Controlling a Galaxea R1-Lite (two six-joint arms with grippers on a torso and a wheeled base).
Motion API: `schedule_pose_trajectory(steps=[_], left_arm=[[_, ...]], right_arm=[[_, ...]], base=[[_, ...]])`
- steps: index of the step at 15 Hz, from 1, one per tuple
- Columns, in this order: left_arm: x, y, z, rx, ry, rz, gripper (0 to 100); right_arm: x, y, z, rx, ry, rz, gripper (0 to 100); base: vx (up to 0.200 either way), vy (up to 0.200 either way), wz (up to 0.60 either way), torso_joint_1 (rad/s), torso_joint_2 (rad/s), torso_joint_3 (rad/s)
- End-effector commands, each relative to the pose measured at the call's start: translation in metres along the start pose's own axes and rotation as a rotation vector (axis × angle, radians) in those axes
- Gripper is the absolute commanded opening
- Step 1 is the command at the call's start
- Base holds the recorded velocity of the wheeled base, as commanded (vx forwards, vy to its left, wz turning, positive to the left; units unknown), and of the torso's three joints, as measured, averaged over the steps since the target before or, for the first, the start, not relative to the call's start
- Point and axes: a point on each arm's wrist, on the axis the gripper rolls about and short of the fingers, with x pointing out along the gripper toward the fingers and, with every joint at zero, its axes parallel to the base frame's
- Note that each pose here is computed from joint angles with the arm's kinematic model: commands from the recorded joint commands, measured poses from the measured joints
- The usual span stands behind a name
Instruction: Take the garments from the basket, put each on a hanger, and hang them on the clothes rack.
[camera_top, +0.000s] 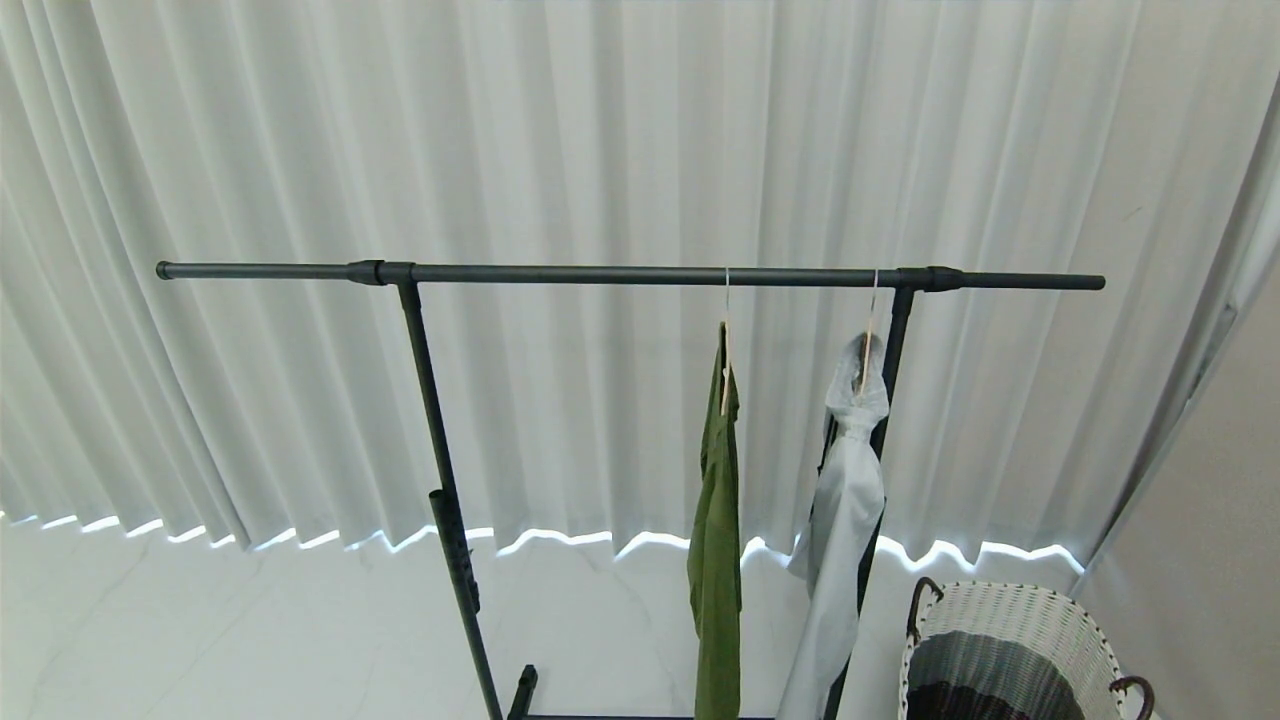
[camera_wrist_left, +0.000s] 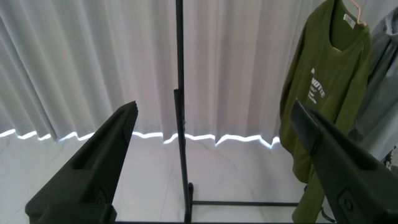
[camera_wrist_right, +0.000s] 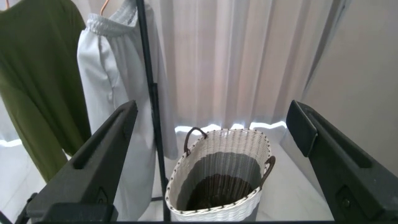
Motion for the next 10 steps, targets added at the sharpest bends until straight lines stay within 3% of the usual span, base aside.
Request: schedule_pose_trajectory(steps=[1, 10], left_arm=[[-0.0001, 0.0000, 0.0000, 0.000, -0.002, 0.000, 100], [-0.0001, 0.0000, 0.0000, 0.000, -0.002, 0.000, 100]], right_arm=[[-0.0001, 0.0000, 0.0000, 0.000, -0.002, 0.000, 100], [-0.0001, 0.0000, -0.0003, -0.003, 0.001, 0.002, 100]], base=[[0.000, 0.000, 0.00, 0.000, 0.00, 0.000], [0.000, 0.000, 0.00, 0.000, 0.00, 0.000]])
